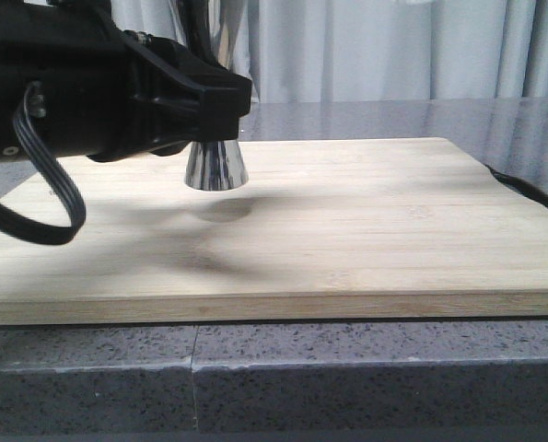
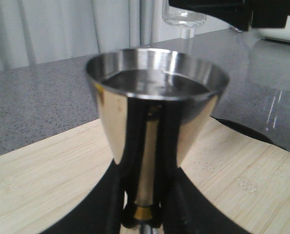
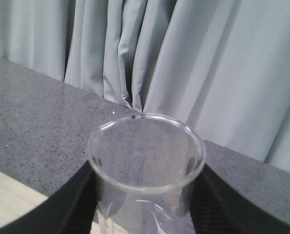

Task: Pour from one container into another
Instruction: 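Lower the empty beaker back onto the board with the right gripper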

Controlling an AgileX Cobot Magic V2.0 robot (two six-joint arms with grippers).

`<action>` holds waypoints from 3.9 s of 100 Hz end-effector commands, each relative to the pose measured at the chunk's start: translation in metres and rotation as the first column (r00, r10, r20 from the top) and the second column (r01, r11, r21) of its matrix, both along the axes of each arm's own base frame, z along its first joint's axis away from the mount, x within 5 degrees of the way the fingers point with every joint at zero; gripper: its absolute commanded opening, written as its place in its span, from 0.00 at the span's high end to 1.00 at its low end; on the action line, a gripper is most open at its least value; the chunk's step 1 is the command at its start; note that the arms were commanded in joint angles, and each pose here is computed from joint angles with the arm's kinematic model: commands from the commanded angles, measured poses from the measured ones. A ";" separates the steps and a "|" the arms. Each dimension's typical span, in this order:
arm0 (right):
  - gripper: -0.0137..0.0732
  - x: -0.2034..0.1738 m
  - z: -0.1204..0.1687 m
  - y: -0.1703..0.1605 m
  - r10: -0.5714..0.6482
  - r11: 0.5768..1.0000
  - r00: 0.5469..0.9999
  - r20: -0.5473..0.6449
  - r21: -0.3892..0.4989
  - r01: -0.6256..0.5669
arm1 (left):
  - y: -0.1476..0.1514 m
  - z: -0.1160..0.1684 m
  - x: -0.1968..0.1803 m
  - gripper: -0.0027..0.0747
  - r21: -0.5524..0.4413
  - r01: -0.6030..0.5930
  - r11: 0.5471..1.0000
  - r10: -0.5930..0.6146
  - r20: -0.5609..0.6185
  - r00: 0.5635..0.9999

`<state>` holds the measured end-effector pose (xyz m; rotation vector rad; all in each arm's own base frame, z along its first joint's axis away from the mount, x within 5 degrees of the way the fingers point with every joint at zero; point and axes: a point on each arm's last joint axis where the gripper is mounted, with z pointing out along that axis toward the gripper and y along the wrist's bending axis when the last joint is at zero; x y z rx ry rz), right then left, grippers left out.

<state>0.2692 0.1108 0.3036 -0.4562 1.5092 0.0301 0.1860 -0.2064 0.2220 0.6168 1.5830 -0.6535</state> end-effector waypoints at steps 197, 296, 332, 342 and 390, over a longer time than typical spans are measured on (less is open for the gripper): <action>0.56 0.011 -0.088 0.029 0.013 0.995 0.999 0.040 0.097 -0.017 | -0.002 0.026 0.000 0.99 -0.118 0.008 0.993 0.003 0.096 0.995; 0.56 0.015 -0.099 0.029 -0.015 0.994 0.996 0.086 0.108 0.005 | -0.002 0.026 0.000 0.99 -0.118 0.008 0.993 0.003 0.096 0.995; 0.47 0.015 -0.099 0.029 -0.013 0.994 0.997 0.082 0.107 0.004 | -0.002 0.026 0.000 0.99 -0.118 0.008 0.993 0.003 0.096 0.995; 0.39 0.015 -0.099 0.029 -0.013 0.994 0.997 0.080 0.106 0.004 | -0.002 0.026 0.000 0.99 -0.118 0.008 0.993 0.003 0.096 0.995; 0.35 0.011 -0.083 0.027 -0.008 0.992 0.996 0.090 0.123 -0.003 | -0.002 0.026 0.000 0.99 -0.118 0.008 0.993 0.003 0.096 0.995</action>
